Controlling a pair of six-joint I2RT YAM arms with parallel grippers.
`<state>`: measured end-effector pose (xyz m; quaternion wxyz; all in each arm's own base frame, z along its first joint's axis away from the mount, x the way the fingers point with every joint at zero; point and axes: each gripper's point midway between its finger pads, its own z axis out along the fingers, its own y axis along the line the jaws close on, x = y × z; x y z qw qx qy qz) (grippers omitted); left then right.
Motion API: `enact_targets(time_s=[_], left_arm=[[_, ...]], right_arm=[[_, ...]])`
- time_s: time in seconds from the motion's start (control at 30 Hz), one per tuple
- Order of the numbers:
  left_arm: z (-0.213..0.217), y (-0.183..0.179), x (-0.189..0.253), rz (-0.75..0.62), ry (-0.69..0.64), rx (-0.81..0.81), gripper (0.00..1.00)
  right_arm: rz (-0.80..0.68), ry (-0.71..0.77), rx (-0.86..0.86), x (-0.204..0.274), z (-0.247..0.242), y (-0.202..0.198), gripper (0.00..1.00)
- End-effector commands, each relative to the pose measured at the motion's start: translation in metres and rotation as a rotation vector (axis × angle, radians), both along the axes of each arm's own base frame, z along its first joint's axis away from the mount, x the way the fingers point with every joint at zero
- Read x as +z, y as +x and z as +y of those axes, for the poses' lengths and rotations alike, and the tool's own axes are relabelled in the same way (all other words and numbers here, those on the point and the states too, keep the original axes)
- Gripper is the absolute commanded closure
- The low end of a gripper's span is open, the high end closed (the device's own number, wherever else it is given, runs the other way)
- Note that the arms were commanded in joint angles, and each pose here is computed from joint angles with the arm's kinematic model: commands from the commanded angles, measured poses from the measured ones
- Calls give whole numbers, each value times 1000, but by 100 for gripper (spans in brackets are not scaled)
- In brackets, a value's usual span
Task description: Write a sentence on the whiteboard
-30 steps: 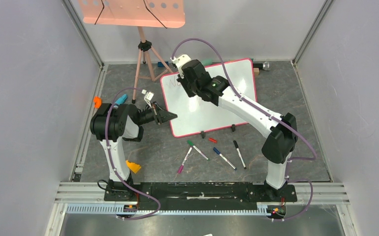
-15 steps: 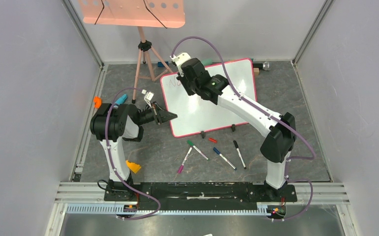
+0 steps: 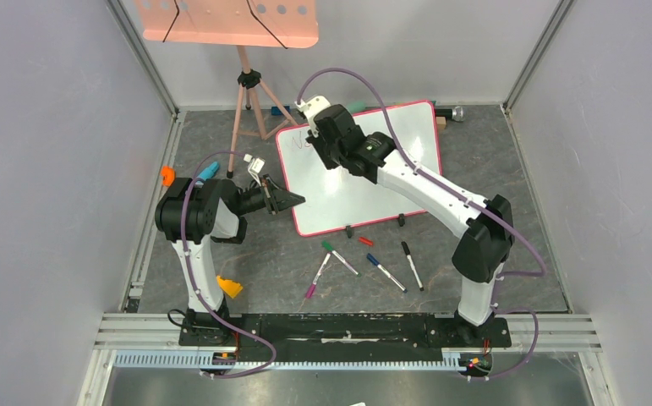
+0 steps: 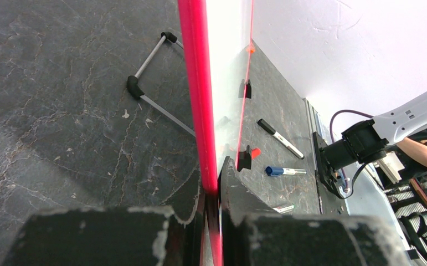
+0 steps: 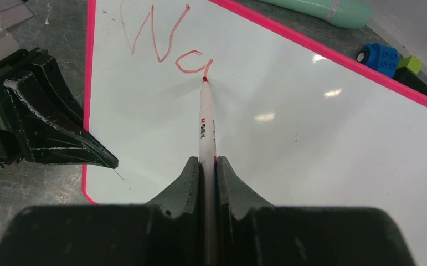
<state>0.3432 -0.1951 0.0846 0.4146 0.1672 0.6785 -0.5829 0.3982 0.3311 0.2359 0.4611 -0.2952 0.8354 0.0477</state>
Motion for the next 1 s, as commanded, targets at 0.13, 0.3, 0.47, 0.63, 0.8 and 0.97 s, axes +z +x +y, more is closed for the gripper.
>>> enact_targets(time_s=[0.13,0.3,0.47,0.63,0.8,0.97], left_arm=[[11,15,-18,-225,108,82,89],[11,16,-17,-229,109,81,89],[11,16,-18,-222,106,83,89],[12,19,-19,-206,103,101,90],[12,19,-19,-212,106,105,90],[11,18,-18,-229,110,91,89]], right_arm=[[17,-32,-43,-7,-20,-3,100],[-15,16,-16,11,-14,-3,100],[-66,73,17,35,-8,-4,100],[-94,80,14,45,-11,-4,100],[-97,64,-11,50,-15,-1,100],[-82,51,-45,58,-18,2,100]])
